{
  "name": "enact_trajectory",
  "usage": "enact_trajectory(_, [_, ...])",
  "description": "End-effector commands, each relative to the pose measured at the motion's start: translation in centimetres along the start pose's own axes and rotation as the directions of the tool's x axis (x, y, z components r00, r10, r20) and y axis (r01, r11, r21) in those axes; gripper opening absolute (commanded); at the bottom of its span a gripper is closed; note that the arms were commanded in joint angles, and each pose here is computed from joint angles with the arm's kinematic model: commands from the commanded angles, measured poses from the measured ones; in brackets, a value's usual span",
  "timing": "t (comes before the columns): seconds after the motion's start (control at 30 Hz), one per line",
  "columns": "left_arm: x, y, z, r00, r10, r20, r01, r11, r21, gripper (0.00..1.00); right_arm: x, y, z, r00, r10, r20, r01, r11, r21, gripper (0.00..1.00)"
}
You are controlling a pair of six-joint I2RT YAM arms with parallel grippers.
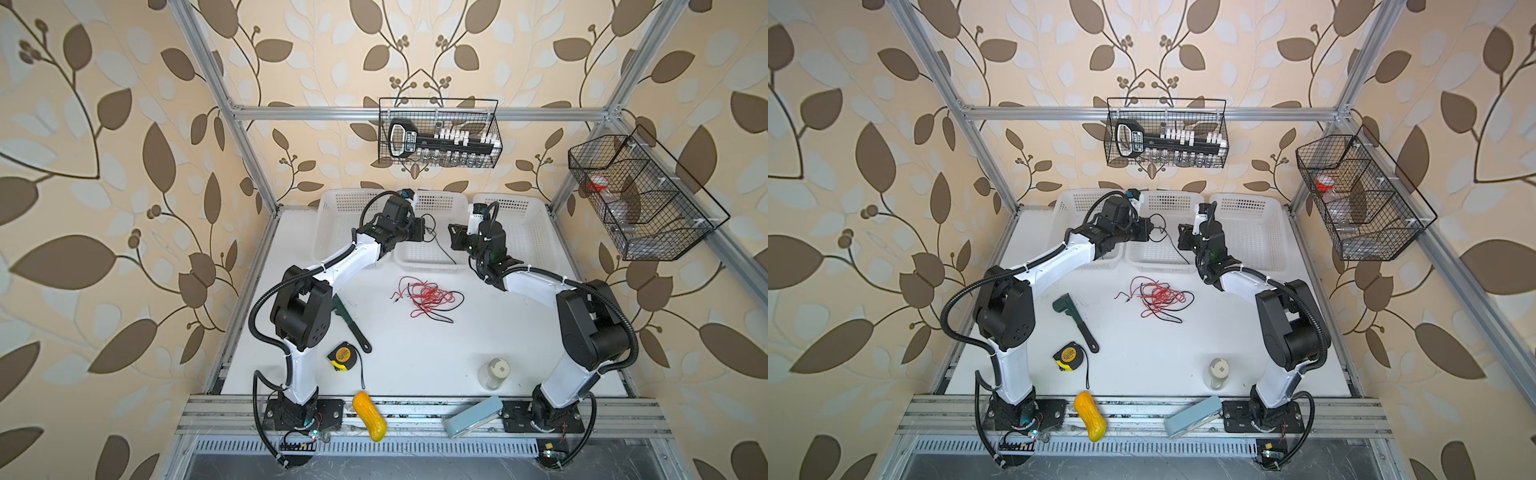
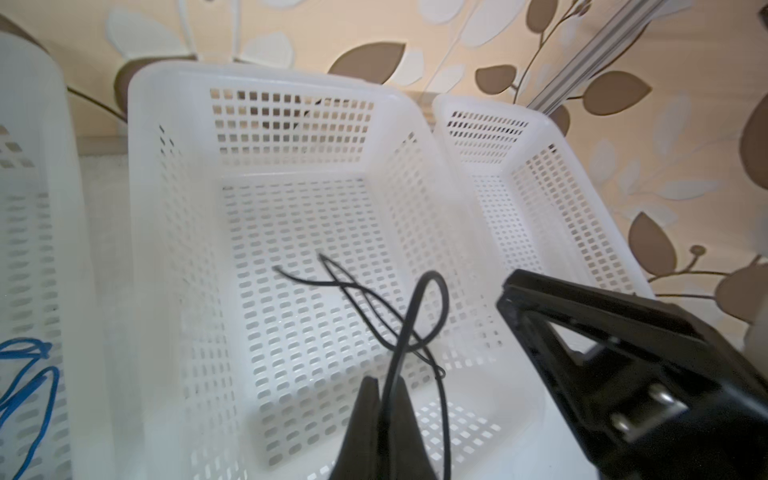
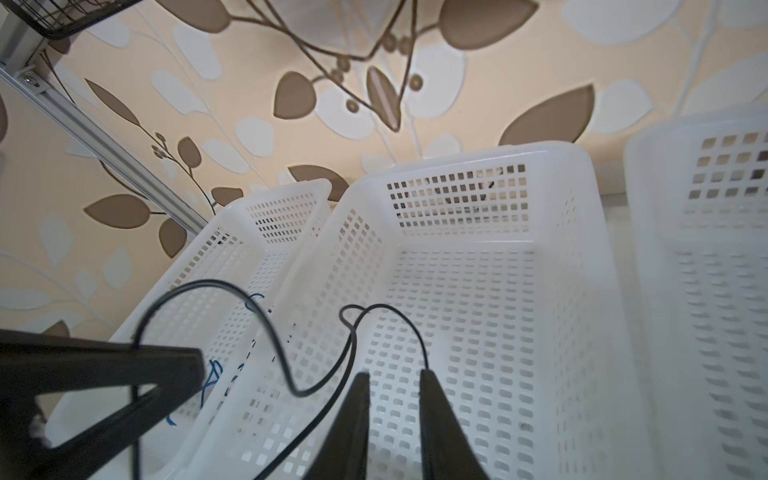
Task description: Untangle the cables
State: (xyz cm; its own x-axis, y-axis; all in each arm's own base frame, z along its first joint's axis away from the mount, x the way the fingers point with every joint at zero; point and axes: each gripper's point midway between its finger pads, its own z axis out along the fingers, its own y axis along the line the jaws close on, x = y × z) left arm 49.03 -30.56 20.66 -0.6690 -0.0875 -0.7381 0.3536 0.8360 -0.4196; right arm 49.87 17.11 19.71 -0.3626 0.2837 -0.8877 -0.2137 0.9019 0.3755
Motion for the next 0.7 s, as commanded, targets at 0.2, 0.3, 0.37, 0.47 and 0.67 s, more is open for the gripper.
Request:
enact_trajectory(0.2, [-0.8, -0.7, 2.0, 0.999, -0.018, -0.043, 0.020, 0.999, 0.033, 0.00, 2.0, 0.2, -2.2, 0.997, 0.037, -0.063, -0.040, 0.998, -0.048, 0.37])
enact_trajectory(0.3, [-0.2, -0.4, 2.5, 0.997, -0.017, -0.069, 0.019, 1.000, 0.024, 0.23, 1.8, 0.4, -3.8, 0.998, 0.037, -0.054, -0.040, 0.998, -0.054, 0.46])
enact_trajectory(0.37, [0.1, -0.2, 2.6, 0.997, -0.016, -0.078, 0.018, 1.000, 0.016, 0.38, 1.6, 0.4, -5.0, 0.998, 0.035, -0.044, -0.037, 0.998, -0.057, 0.50])
enact_trajectory(0.47, [0.4, 0.0, 2.3, 0.996, -0.011, -0.086, 0.012, 1.000, 0.004, 0.59, 1.5, 0.4, -6.4, 0.998, 0.038, -0.050, -0.040, 0.998, -0.048, 0.52])
enact_trajectory(0.67, [0.5, -0.1, 1.3, 0.997, 0.004, -0.083, -0.005, 1.000, -0.009, 0.99, 2.1, 0.3, -8.9, 0.995, 0.011, -0.096, -0.008, 1.000, 0.027, 0.55])
